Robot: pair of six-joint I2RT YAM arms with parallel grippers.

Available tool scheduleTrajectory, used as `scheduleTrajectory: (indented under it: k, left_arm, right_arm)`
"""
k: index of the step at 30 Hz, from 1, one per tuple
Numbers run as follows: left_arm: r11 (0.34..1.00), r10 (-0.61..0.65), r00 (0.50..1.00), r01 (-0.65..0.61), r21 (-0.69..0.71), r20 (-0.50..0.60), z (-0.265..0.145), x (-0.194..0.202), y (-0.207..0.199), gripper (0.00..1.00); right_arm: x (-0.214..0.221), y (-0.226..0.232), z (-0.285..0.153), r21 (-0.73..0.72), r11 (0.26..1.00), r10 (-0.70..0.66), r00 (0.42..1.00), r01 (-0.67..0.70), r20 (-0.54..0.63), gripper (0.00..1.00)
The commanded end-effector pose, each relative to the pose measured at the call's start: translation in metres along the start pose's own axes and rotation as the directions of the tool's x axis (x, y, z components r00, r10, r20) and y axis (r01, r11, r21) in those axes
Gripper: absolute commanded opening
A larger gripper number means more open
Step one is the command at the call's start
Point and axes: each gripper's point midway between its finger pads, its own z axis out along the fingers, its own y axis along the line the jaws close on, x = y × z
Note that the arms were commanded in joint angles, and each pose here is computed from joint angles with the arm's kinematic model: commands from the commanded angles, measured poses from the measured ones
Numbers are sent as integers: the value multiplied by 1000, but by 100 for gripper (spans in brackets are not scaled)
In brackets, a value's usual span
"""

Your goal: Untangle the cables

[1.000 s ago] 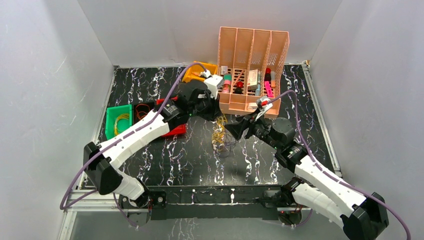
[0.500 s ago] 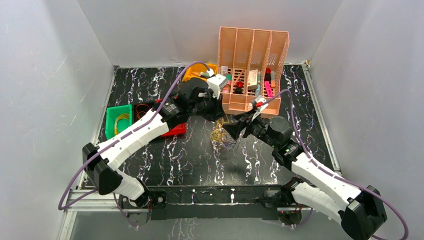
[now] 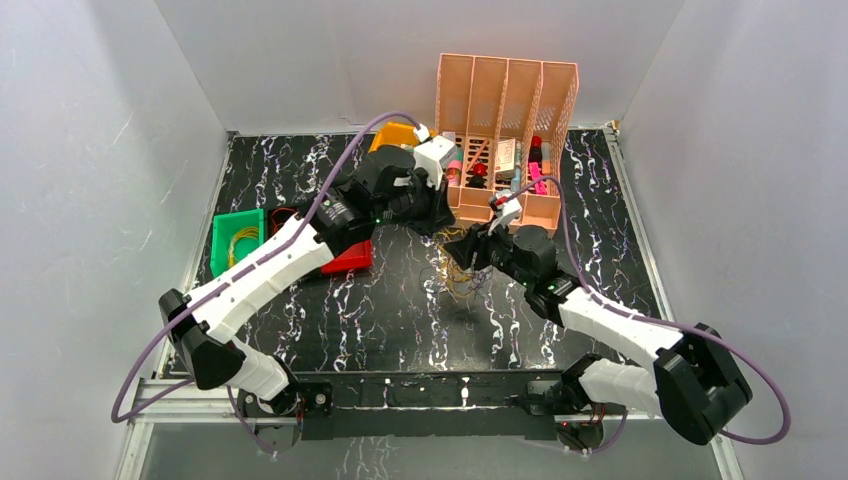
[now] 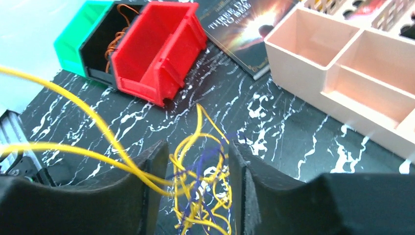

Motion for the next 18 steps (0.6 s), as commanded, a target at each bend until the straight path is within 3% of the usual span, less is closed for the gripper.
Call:
scheduleTrajectory:
  k: [1, 8, 18]
  left_arm:
    - [993, 63, 988, -48, -108, 144, -50, -50, 4, 0]
    - [943, 151, 952, -58, -328, 265, -110, -102, 27, 0]
    - [894, 223, 910, -47, -446, 350, -156, -131, 38, 0]
  right_arm:
    - [-3, -10, 8, 57, 994, 96, 995, -98, 42, 53]
    - [52, -26, 1, 110, 977, 190, 981, -183, -49, 45]
    - [100, -37, -25, 167, 966, 224, 962, -198, -155, 45]
